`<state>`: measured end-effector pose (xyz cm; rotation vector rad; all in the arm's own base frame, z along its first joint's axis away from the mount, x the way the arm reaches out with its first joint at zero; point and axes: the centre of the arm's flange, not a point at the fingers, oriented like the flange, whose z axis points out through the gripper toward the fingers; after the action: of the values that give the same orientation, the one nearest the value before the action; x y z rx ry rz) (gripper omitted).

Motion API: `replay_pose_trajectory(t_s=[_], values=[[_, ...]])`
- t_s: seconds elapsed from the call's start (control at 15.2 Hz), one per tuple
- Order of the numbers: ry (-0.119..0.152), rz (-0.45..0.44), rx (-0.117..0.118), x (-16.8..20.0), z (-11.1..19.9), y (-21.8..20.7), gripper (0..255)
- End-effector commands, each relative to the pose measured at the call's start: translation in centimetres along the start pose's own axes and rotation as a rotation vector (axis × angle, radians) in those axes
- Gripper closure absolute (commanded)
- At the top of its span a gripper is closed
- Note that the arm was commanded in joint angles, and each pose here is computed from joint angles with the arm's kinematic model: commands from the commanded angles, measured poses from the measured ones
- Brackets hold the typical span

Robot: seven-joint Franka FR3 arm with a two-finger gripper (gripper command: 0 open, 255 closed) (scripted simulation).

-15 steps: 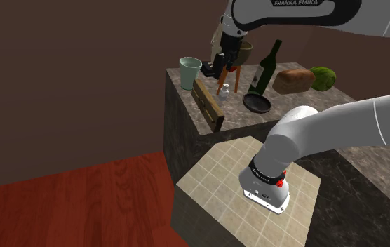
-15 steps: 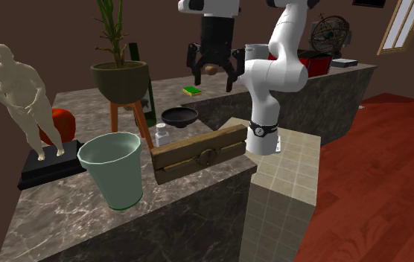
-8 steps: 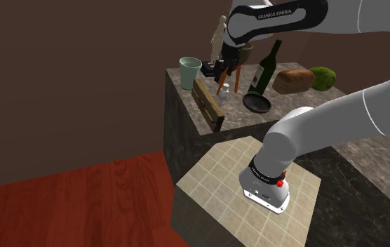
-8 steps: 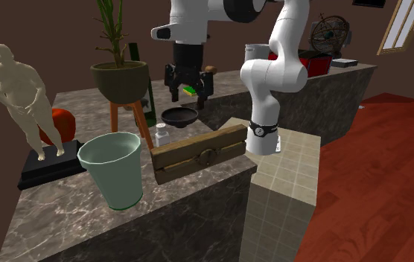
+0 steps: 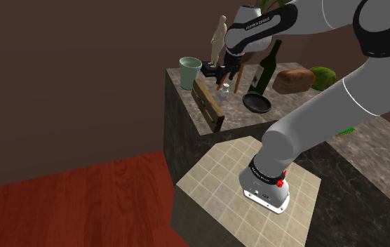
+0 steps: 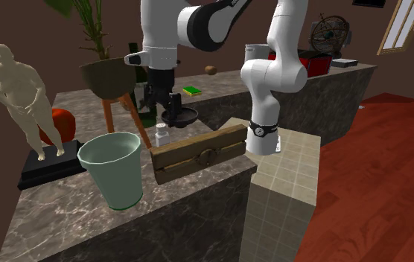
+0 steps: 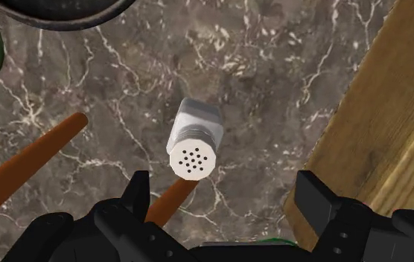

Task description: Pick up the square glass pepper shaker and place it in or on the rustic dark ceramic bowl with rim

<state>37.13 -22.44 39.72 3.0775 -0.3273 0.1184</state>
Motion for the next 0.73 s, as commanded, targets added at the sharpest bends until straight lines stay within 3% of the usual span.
replay_pose_trajectory(t_s=[0.0,0.66], values=[[0.007,0.032,-0.001,0.6,1.8,1.9,0],[0.007,0.032,-0.001,0.6,5.8,1.9,0]])
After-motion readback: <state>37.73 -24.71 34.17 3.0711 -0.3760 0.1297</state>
